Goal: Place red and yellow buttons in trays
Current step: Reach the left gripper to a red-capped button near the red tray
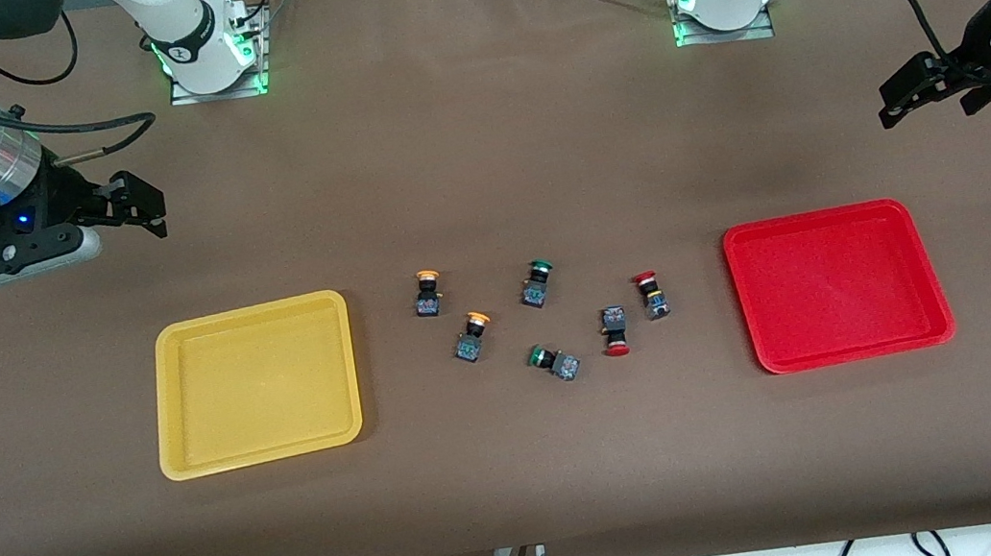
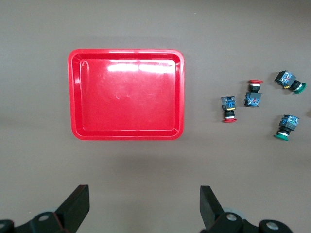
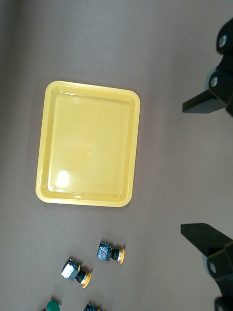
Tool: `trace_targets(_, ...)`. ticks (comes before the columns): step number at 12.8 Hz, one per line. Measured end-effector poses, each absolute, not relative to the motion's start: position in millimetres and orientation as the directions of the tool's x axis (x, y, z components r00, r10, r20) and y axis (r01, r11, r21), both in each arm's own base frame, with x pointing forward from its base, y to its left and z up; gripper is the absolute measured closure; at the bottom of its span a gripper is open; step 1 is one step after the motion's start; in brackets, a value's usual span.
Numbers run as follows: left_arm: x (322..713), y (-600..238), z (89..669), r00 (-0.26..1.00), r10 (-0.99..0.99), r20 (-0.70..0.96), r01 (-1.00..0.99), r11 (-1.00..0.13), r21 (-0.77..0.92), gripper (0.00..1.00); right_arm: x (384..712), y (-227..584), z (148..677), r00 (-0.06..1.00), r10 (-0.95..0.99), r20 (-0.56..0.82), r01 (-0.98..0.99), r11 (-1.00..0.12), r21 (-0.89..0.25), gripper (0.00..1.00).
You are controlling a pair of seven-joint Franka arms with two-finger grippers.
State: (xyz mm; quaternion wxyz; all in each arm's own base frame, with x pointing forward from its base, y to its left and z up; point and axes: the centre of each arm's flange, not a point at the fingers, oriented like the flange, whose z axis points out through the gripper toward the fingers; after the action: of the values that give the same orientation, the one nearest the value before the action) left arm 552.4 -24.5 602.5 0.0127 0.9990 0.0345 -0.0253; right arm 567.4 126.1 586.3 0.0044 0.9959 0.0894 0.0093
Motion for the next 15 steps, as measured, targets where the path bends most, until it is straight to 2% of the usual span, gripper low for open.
trace_targets(3, 556, -37, 567, 0.982, 0.035, -0.185, 0.038, -0.999, 0.017, 0.0, 568, 126, 586, 0.984, 0.177, 0.017, 0.177, -0.984, 0.01, 0.0)
trace_targets(6, 577, -109, 507, 0.97, -0.05, -0.24, -0.043, -0.998, 0.034, 0.0, 568, 125, 586, 0.984, 0.176, 0.017, 0.176, -0.984, 0.01, 0.0)
trace_targets(11, 640, -207, 392, 0.988, -0.081, -0.129, -0.074, -0.996, 0.059, 0.0, 568, 127, 586, 0.984, 0.179, 0.021, 0.178, -0.984, 0.01, 0.0)
trace_targets(15, 658, -297, 339, 0.988, -0.152, 0.011, -0.153, -0.987, 0.051, 0.0, 569, 145, 586, 0.976, 0.215, 0.044, 0.214, -0.977, 0.015, 0.0)
